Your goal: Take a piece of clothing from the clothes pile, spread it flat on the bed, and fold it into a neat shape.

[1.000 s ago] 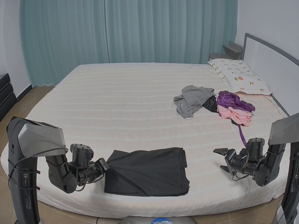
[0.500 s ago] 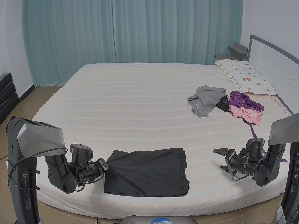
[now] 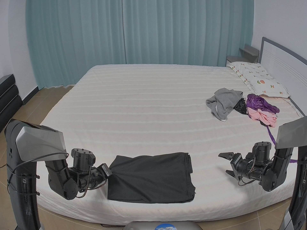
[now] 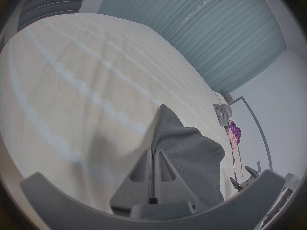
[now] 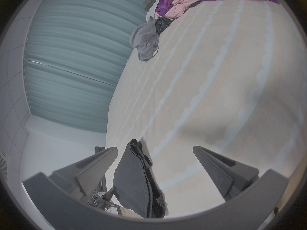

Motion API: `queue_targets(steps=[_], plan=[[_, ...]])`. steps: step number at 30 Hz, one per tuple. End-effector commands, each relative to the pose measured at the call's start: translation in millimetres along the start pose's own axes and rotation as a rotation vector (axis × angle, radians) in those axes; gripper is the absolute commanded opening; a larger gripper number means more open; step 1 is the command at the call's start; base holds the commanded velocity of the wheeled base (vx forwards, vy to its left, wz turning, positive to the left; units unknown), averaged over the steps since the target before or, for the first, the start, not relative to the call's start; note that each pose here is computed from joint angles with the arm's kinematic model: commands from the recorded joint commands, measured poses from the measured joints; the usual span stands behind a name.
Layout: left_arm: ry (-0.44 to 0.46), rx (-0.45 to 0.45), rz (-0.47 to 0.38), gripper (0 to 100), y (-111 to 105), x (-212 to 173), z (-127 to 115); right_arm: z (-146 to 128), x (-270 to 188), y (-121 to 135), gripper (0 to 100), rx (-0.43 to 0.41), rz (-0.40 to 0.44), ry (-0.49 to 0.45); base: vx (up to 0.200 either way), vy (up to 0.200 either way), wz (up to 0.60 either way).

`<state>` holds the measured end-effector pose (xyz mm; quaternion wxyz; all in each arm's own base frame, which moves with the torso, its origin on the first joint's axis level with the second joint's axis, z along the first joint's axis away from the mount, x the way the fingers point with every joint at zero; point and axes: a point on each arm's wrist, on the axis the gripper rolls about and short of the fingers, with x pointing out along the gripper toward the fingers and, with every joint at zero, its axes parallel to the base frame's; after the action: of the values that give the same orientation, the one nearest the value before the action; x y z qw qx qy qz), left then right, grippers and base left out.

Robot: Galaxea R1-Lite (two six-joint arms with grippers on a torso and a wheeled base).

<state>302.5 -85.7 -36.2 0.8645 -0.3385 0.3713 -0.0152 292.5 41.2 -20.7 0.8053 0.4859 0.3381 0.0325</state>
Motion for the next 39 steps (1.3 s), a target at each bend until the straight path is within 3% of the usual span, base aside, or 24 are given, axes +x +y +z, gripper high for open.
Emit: queue_targets(steps=[1, 8, 9, 24, 30, 33, 39], plan=[[0.005, 0.003, -0.002, 0, -1, -1, -2, 0, 0, 0, 100, 0.000, -0.001, 0.000, 0.000, 0.000, 0.00], [0.016, 0.002, -0.001, 0, -2, -3, -5, 0, 0, 3, 100, -0.001, 0.009, 0.012, 0.000, 0.000, 0.00], [0.016, 0.002, -0.001, 100, -2, -3, -5, 0, 0, 3, 100, -0.001, 0.009, 0.012, 0.000, 0.000, 0.00], [-0.009, -0.126, -0.037, 100, -7, -12, 6, -3, 0, 3, 100, -0.007, 0.011, 0.019, 0.000, 0.000, 0.00], [-0.019, -0.154, -0.041, 100, -7, -13, 9, 10, -16, 18, 100, -0.056, 0.034, -0.090, 0.000, 0.000, 0.00], [-0.062, -0.173, -0.043, 100, -8, -20, 19, 15, -41, 33, 100, -0.072, 0.083, -0.137, 0.000, 0.000, 0.00], [-0.270, -0.154, -0.123, 100, -30, -69, 44, 13, -96, 58, 100, -0.118, 0.164, -0.241, 0.000, 0.000, 0.00]])
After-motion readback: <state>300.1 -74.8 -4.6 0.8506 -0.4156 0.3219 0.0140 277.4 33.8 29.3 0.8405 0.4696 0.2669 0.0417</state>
